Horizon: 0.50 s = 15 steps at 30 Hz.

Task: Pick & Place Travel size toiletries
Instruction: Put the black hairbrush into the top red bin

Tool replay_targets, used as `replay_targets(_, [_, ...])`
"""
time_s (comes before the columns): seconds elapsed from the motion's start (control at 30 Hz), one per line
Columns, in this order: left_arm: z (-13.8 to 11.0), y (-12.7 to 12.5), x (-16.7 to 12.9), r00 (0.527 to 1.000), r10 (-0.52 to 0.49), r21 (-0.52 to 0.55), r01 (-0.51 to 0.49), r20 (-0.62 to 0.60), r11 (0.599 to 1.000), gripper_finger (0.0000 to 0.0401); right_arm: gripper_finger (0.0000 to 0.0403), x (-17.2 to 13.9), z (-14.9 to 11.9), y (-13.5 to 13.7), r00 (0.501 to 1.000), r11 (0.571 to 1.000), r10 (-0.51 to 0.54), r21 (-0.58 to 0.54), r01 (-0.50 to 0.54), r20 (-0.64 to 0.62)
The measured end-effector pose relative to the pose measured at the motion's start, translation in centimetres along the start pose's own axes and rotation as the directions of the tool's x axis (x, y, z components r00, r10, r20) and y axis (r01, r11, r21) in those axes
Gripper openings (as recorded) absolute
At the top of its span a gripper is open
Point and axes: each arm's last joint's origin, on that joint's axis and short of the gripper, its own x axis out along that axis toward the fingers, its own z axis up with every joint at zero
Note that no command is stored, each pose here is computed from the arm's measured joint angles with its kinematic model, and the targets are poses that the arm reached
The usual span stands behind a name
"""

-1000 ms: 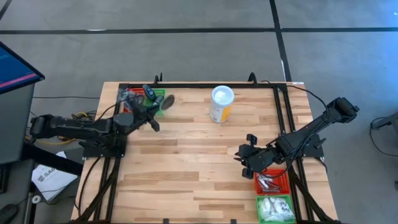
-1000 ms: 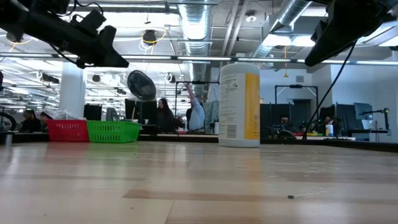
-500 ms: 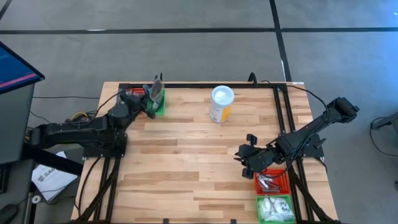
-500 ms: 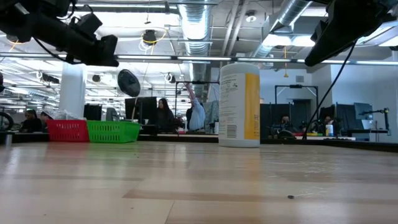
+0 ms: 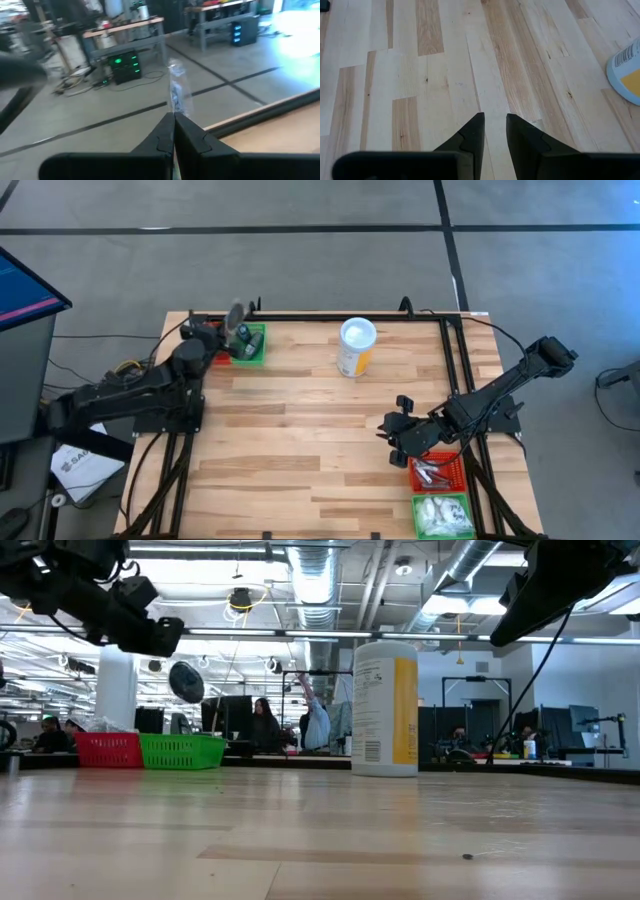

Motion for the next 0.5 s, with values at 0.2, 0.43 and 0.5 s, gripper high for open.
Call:
replay_targets(0.2, [-0.7,1.2,0.0,0.992,0.114,0.055,-0.111,-0.058,0.992,0.0000,0.0072,0.0,0.0,0.0,1.000,1.000,0.000,0.000,0.000,0.000])
replay_targets(0.43, [-1.3,1.8,-0.1,0.978,0.183,0.087,-0.175,-0.100,0.981,0.0000,0.0072,0.0,0.0,0.0,1.000,1.000,0.000,0.000,0.000,0.000])
replay_targets(0.5, [-1.5,1.9,-0.1,0.975,0.190,0.079,-0.182,-0.113,0.980,0.0000,0.0072,0.0,0.0,0.0,1.000,1.000,-0.001,0.000,0.001,0.000])
